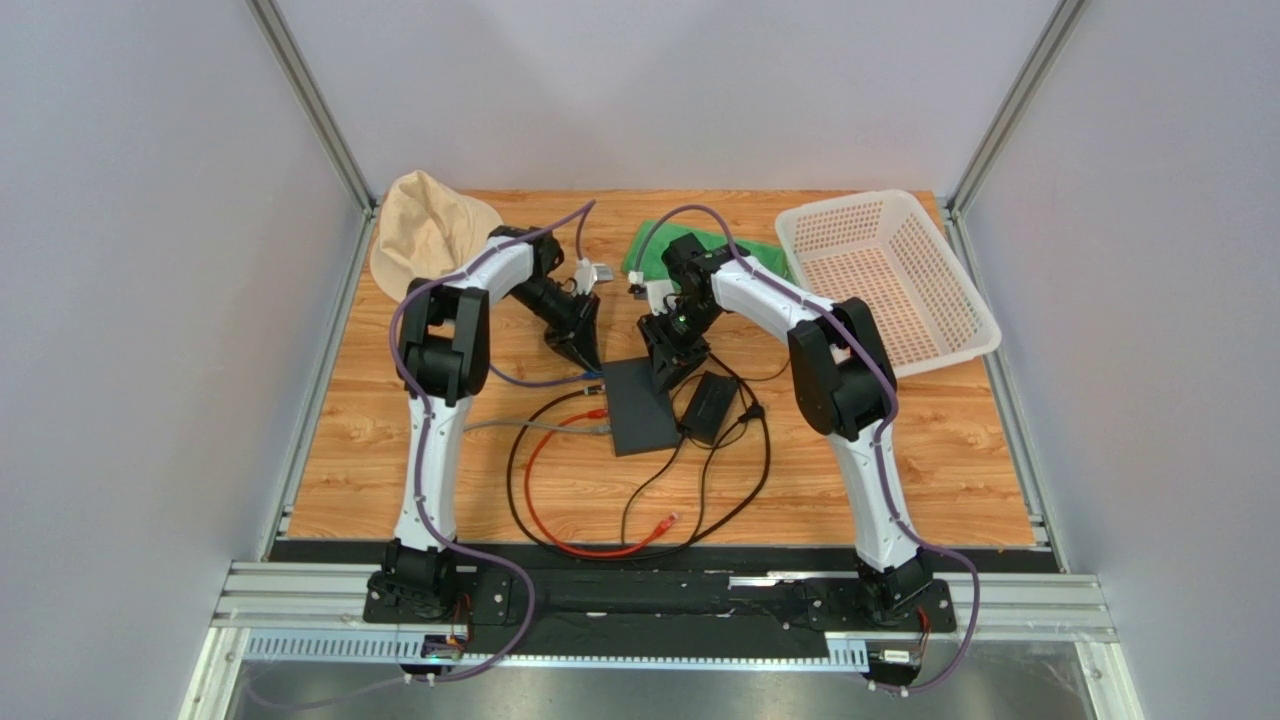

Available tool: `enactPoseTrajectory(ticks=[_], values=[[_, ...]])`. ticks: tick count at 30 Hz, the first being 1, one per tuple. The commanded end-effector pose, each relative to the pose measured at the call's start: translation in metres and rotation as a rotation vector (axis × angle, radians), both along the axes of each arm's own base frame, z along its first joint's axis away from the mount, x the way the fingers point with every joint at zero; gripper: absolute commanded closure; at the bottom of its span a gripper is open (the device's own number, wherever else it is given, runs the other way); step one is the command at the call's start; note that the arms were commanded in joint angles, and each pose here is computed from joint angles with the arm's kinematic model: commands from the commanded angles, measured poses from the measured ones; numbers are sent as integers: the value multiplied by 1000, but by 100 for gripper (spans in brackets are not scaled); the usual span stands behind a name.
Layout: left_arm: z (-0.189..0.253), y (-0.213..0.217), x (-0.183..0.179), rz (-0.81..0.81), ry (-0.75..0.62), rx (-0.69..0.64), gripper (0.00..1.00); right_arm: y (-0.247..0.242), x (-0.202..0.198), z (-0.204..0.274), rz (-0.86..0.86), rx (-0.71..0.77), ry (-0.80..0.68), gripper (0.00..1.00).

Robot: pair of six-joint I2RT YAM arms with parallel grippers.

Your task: Pull the plug from the switch port

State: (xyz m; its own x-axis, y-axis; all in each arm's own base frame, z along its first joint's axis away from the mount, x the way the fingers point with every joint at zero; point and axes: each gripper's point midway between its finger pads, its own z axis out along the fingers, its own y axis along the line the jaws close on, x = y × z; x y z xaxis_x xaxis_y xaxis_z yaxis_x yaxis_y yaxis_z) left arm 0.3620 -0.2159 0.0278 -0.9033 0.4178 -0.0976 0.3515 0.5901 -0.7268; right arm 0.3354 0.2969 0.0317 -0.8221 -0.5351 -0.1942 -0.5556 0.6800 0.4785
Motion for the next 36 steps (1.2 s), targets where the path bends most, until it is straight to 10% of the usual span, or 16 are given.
enactPoseTrajectory(ticks=[1, 36], values=[[-5, -34, -37, -52, 144, -101, 100, -7, 16, -58, 76, -129, -132, 64], [-20, -17, -57, 49, 215, -164, 100, -3, -6, -53, 184, -165, -173, 64]])
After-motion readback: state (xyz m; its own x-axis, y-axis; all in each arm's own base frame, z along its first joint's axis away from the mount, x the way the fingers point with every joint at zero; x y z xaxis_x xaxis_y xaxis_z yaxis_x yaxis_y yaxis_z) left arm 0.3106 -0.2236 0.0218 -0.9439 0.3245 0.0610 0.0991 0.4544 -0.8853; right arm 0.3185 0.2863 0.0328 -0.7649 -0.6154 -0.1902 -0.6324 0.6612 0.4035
